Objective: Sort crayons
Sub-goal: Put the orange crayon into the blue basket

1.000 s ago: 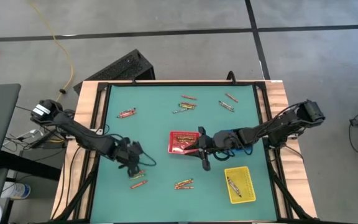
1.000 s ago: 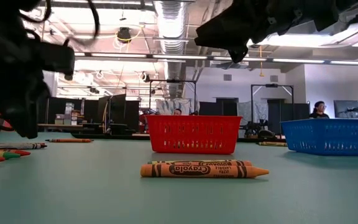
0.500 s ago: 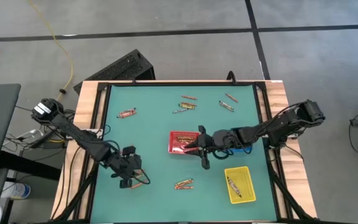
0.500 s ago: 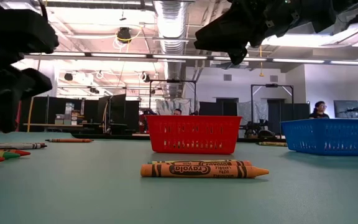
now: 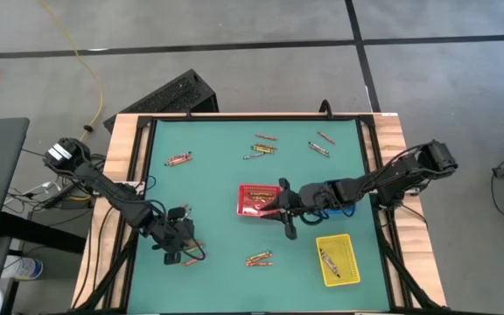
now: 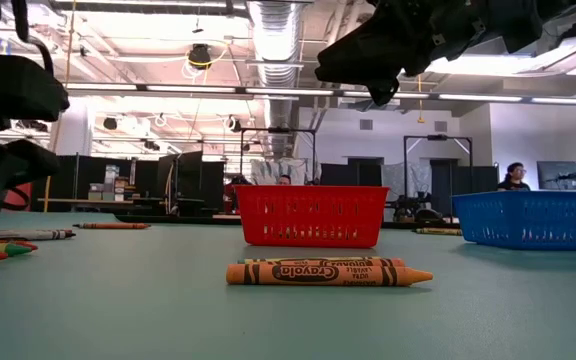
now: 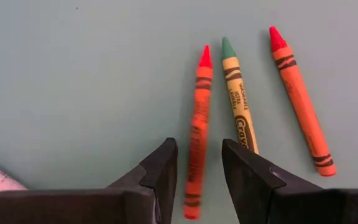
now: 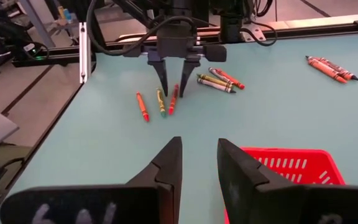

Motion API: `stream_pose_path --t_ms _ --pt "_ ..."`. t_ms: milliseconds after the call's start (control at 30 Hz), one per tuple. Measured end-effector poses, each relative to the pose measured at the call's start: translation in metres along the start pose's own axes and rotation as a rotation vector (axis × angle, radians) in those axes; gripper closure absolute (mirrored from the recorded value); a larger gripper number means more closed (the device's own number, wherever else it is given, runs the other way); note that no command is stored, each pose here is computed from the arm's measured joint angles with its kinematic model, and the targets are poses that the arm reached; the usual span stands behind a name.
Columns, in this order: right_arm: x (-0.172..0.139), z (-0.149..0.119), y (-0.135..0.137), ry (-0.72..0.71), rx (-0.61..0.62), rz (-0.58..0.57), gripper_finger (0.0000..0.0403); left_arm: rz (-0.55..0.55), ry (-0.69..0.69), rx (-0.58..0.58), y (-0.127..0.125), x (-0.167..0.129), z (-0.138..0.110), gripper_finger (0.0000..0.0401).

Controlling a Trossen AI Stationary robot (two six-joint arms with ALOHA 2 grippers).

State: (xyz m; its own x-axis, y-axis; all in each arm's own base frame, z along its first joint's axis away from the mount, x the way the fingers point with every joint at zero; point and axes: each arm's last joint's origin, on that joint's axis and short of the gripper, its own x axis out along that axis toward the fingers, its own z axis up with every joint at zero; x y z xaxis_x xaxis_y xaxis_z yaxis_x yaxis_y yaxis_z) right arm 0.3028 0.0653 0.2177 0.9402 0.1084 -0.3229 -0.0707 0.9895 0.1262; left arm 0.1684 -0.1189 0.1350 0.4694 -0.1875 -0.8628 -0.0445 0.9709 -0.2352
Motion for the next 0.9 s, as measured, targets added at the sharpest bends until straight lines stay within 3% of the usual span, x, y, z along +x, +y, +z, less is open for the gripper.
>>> stream_pose_path --t_ms 200,433,533,633,767,900 --pt "0.0 0.0 0.002 0.0 0.005 0.007 0.0306 0.033 0.019 0.043 0.004 0.002 -0.007 0.0295" --pt "-0.002 -0.003 0.019 0.005 0.022 0.057 0.0306 0.115 -0.016 0.197 0.008 0.002 -0.007 0.0382" --pt "-0.005 -0.006 0.032 0.011 0.001 0.098 0.0306 0.174 -0.063 0.226 0.014 0.003 -0.001 0.0391" --pt "-0.008 -0.008 0.046 0.016 -0.042 0.142 0.0306 0.178 -0.149 0.274 0.018 0.003 0.014 0.0391" --pt "-0.014 -0.01 0.06 0.027 -0.085 0.187 0.0306 0.126 -0.253 0.326 0.015 -0.009 0.052 0.0394" --pt "-0.029 -0.008 0.068 0.04 -0.108 0.128 0.0306 0.057 -0.345 0.378 0.015 -0.022 0.085 0.0395"
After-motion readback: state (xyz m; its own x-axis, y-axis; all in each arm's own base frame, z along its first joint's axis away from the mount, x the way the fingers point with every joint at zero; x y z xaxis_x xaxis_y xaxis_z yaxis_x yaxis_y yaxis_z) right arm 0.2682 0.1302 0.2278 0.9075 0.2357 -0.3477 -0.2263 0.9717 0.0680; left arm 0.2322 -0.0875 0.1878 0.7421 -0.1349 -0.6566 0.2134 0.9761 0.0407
